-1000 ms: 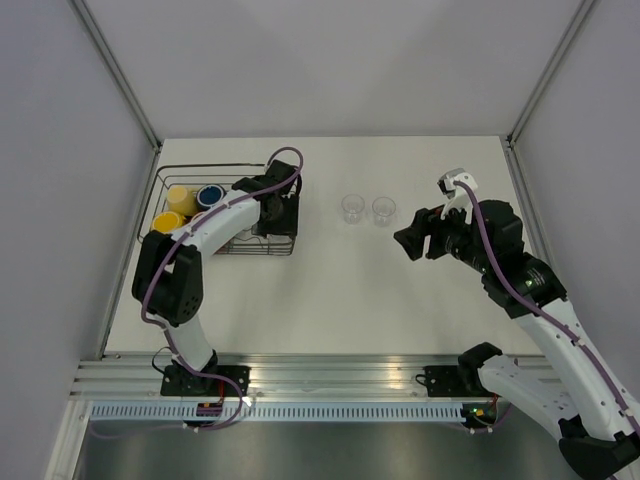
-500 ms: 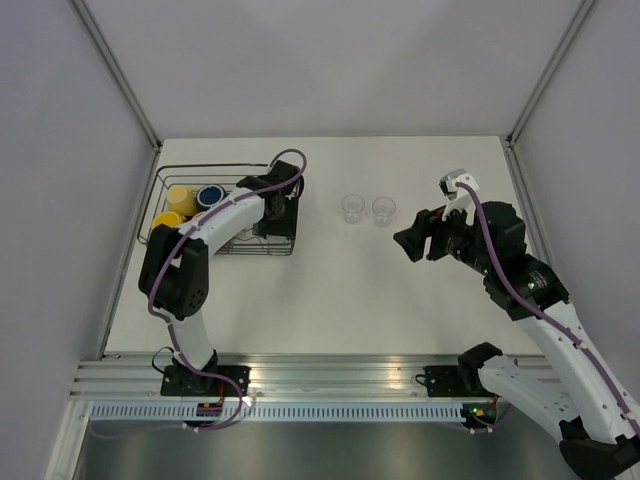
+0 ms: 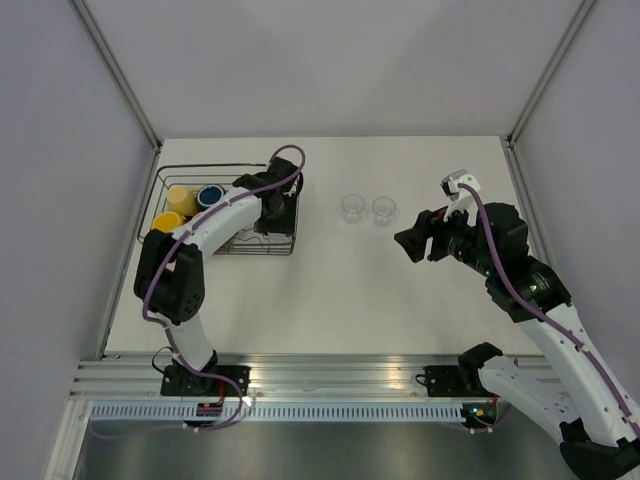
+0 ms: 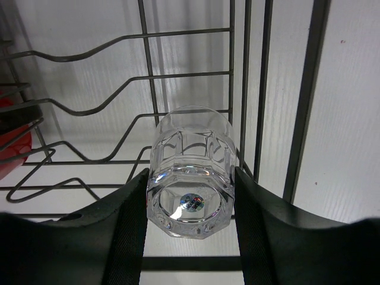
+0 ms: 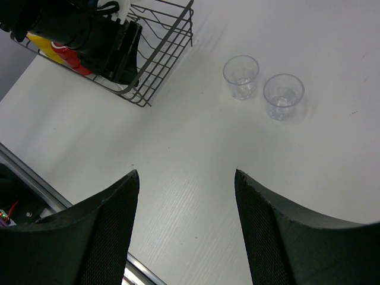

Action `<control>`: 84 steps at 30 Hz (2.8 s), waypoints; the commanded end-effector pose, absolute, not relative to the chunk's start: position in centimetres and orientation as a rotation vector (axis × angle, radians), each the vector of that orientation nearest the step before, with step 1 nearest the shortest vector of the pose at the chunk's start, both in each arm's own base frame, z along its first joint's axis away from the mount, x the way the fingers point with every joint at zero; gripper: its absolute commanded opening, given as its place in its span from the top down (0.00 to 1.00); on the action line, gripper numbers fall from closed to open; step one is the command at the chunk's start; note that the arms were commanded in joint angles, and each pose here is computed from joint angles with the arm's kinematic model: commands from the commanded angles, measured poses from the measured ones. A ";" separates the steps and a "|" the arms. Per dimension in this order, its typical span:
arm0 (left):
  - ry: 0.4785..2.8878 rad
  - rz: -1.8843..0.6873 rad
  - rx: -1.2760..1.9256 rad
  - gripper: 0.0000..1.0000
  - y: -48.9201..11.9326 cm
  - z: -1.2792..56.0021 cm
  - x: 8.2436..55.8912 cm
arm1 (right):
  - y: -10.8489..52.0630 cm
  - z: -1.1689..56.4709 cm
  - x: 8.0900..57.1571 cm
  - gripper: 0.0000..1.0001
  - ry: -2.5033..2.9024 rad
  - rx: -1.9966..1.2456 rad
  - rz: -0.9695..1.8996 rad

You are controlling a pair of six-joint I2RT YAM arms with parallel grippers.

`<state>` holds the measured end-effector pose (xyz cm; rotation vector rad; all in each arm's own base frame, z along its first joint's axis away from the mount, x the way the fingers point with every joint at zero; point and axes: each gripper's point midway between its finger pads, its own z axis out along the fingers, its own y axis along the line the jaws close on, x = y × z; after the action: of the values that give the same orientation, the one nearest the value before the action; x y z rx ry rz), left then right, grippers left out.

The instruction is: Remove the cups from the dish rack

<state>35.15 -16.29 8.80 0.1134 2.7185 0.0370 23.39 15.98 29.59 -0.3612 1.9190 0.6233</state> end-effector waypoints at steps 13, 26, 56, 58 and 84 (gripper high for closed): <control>2.234 -0.236 -0.049 0.98 -16.2 25.6 35.5 | 17.0 32.1 23.5 0.11 1.772 -0.294 0.736; 1.657 -1.175 0.225 0.98 -23.5 37.4 24.7 | 22.8 35.7 19.8 0.02 1.471 -0.424 1.278; 1.524 -1.914 0.538 0.98 -32.9 37.9 16.8 | 25.6 38.2 14.9 0.66 1.320 -0.635 1.603; 1.531 -1.919 0.526 0.98 -33.0 37.7 16.9 | 25.7 38.3 14.7 0.83 1.318 -0.640 1.605; 1.998 -0.489 0.038 0.00 -15.4 29.9 23.4 | 14.3 25.1 29.2 1.00 2.074 -0.211 0.286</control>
<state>24.24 -18.97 30.07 -0.0159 1.9655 -0.6976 27.21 19.11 27.83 -0.3054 1.9508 0.6479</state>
